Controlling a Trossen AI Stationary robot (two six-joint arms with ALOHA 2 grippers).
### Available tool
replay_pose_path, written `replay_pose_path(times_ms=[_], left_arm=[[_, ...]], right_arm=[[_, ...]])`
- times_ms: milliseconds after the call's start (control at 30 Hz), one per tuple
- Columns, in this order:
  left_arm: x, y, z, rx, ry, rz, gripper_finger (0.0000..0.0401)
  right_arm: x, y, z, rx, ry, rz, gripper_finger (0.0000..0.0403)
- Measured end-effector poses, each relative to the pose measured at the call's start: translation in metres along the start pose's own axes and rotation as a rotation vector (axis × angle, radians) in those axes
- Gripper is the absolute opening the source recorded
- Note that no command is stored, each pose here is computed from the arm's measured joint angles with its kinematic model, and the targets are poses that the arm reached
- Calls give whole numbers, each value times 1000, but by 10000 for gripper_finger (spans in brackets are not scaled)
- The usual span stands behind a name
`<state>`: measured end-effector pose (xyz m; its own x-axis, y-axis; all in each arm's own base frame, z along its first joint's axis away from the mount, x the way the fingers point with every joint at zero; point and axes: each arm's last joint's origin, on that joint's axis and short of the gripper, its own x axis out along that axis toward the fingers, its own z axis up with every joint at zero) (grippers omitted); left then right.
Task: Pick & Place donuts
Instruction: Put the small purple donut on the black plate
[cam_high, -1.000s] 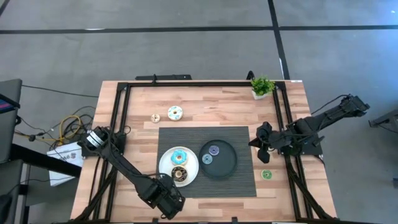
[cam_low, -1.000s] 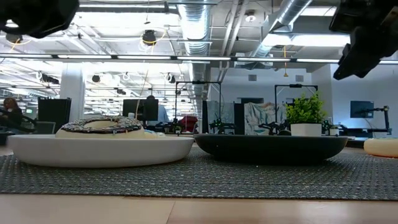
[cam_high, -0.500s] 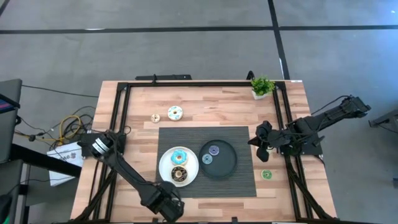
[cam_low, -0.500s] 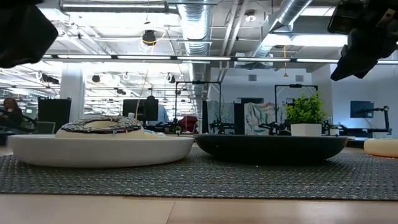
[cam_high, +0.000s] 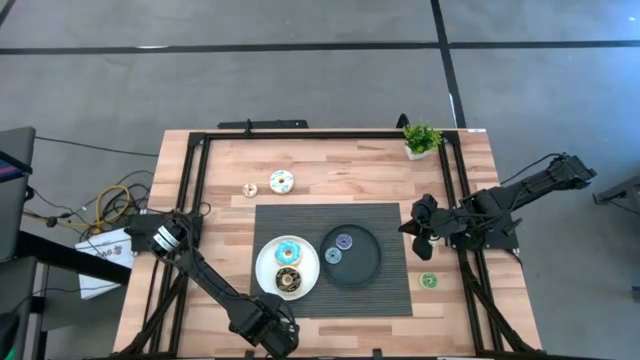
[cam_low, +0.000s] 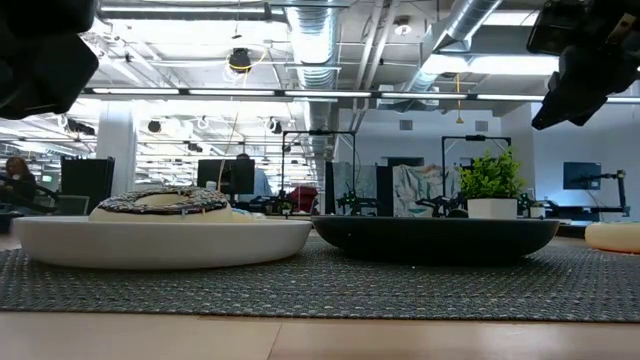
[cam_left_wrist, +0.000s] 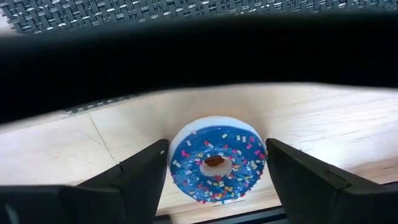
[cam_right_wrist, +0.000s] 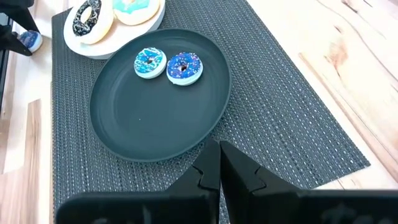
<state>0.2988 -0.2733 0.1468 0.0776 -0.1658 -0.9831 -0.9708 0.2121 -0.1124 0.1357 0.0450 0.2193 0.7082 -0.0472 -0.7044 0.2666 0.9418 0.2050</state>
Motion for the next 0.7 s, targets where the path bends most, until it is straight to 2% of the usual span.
replay_pose_path(times_ms=[133,433,567,700], left_arm=[[0,0,0,0,7,5,243],[0,0,-1,1,11,2,176],[-3,-2,-2,7,16,-6,167],[-14,-13,-2,63,24,-55,168]], right_arm=[[0,0,0,0,0,0,1],[0,0,0,2,-3,3,1],[0,0,0,2,-4,3,1],[0,0,0,1,-3,3,1]])
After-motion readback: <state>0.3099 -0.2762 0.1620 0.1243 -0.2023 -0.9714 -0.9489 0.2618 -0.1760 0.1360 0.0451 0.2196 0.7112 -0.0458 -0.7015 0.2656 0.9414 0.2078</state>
